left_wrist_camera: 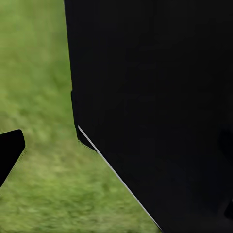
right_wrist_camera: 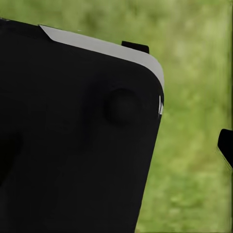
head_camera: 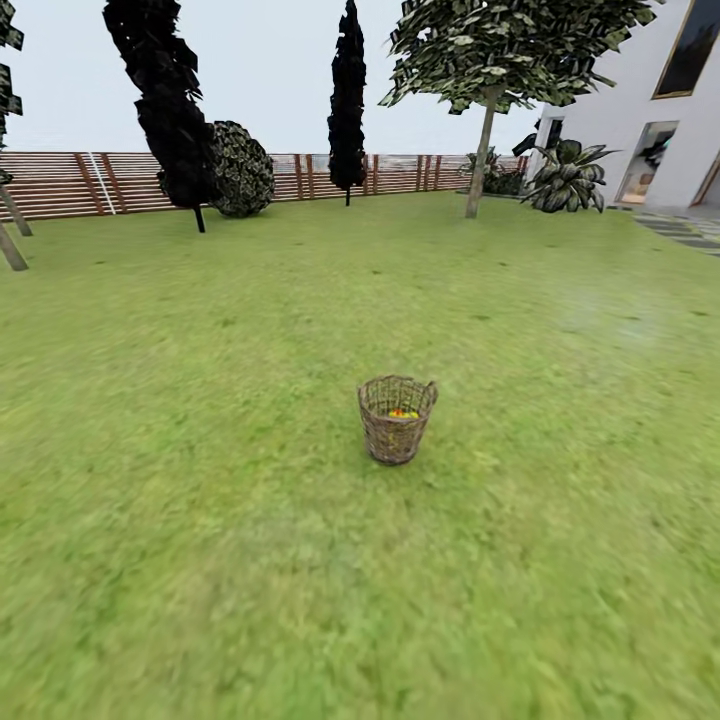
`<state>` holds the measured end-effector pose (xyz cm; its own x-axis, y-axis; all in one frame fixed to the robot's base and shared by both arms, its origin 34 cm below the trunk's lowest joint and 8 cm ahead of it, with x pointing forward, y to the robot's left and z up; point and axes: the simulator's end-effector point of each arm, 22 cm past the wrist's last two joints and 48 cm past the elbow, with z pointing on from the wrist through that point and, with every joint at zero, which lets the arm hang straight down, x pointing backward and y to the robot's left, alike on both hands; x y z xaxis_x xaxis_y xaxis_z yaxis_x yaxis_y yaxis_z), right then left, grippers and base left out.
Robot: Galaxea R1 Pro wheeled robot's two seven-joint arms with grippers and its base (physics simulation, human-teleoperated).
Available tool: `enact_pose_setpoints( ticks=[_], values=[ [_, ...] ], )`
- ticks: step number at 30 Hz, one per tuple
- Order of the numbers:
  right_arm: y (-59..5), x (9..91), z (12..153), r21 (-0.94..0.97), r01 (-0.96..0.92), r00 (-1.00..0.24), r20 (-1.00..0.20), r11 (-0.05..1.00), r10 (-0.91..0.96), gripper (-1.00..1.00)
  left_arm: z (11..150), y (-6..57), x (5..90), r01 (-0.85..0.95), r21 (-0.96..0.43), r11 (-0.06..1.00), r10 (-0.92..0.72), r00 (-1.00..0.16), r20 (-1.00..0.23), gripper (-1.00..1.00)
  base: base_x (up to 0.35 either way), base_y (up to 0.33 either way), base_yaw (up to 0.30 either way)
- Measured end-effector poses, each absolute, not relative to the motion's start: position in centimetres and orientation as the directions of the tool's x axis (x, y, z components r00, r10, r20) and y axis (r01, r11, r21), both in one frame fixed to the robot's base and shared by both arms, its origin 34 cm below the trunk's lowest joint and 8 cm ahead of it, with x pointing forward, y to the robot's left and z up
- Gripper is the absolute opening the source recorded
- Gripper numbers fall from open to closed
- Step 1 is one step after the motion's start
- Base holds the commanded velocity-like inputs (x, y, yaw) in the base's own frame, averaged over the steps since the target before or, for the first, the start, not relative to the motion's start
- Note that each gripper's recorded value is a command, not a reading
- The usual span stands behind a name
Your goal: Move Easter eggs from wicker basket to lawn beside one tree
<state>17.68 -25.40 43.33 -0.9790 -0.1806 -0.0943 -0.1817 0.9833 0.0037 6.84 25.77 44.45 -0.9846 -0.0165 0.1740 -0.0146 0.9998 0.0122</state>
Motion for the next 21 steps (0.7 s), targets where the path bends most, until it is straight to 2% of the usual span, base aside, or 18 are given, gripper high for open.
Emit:
enact_pose_setpoints(
  ticks=[6, 13, 21],
  values=[
    [-25.26, 17.74, 43.33, 0.005, -0.180, -0.979, -0.096, 0.984, -0.179, 1.00, 44.45, 25.77, 6.84, -0.015, 0.012, 1.000, -0.016, -0.985, 0.174, 1.00, 0.315, 0.000, -0.034],
    [-25.26, 17.76, 43.33, 0.005, -0.180, -0.979, -0.097, 0.984, -0.179, 1.00, 44.45, 25.77, 6.85, -0.015, 0.012, 1.000, -0.016, -0.985, 0.174, 1.00, 0.315, 0.000, -0.209],
    [-25.24, 17.77, 43.33, 0.005, -0.183, -0.978, -0.097, 0.983, -0.182, 1.00, 44.45, 25.77, 6.84, -0.015, 0.012, 1.000, -0.017, -0.985, 0.174, 1.00, 0.315, 0.000, -0.023]
  ],
)
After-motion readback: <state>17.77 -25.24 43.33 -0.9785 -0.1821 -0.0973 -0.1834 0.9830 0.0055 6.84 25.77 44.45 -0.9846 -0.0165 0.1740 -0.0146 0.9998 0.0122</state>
